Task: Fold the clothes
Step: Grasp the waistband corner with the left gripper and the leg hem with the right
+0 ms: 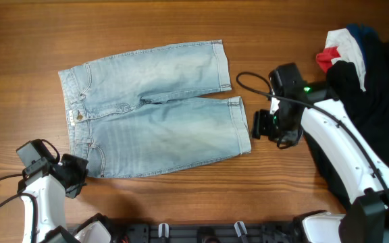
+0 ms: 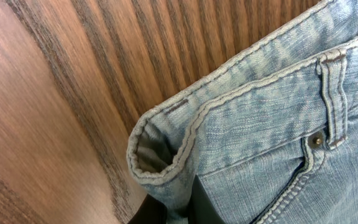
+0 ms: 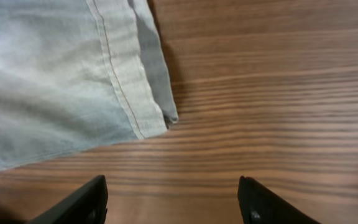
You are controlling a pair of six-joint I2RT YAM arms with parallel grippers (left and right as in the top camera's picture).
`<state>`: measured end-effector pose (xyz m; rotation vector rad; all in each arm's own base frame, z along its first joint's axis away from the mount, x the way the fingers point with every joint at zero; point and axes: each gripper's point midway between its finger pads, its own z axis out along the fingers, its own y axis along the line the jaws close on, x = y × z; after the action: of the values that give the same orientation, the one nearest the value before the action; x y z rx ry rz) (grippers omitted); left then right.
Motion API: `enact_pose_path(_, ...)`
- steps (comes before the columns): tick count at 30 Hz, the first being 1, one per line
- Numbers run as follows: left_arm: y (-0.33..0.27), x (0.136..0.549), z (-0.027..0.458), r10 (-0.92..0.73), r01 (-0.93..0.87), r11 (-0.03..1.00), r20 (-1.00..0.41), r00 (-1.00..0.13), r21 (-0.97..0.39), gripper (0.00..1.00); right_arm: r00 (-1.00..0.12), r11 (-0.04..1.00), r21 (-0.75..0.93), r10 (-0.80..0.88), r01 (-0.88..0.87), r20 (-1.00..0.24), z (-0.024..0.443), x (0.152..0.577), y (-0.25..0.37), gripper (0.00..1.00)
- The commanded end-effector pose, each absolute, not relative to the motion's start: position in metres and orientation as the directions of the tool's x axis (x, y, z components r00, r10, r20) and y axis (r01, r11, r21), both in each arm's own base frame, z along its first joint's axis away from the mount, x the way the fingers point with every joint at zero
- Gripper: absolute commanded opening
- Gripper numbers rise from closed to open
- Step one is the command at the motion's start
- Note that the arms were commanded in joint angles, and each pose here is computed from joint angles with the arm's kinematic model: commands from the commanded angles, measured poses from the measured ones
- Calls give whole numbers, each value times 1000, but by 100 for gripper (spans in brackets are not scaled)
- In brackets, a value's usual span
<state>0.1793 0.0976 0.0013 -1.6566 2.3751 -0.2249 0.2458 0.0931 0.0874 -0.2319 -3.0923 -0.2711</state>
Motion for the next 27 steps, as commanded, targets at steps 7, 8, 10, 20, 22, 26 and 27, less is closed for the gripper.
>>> enact_pose_path(7, 99, 175, -2, -942, -910, 335, -104, -319, -244, 4, -967, 900, 362, 201, 245, 154, 27, 211, 124, 68)
enact_pose_path(8, 100, 175, -2, -942, -910, 335, -105, -319, -244, 4, -963, 893, 366, 219, 262, 155, 23, 210, 124, 68)
enact_pose_path(10, 100, 176, -2, -942, -909, 336, -107, -319, -245, 4, -956, 883, 368, 251, 291, 154, 15, 209, 124, 68)
enact_pose_path(20, 100, 176, -2, -942, -909, 336, -107, -319, -245, 4, -927, 829, 421, 363, 368, 97, -7, 221, 127, 64)
enact_pose_path(22, 100, 176, -2, -942, -909, 336, -107, -319, -245, 4, -922, 823, 425, 374, 377, 95, -7, 223, 128, 60)
enact_pose_path(26, 100, 176, -2, -942, -909, 336, -107, -319, -245, 5, -920, 821, 420, 379, 386, 103, -7, 221, 127, 38)
enact_pose_path(27, 100, 176, -2, -942, -909, 336, -107, -319, -245, 6, -919, 823, 416, 379, 387, 106, -8, 220, 126, 29)
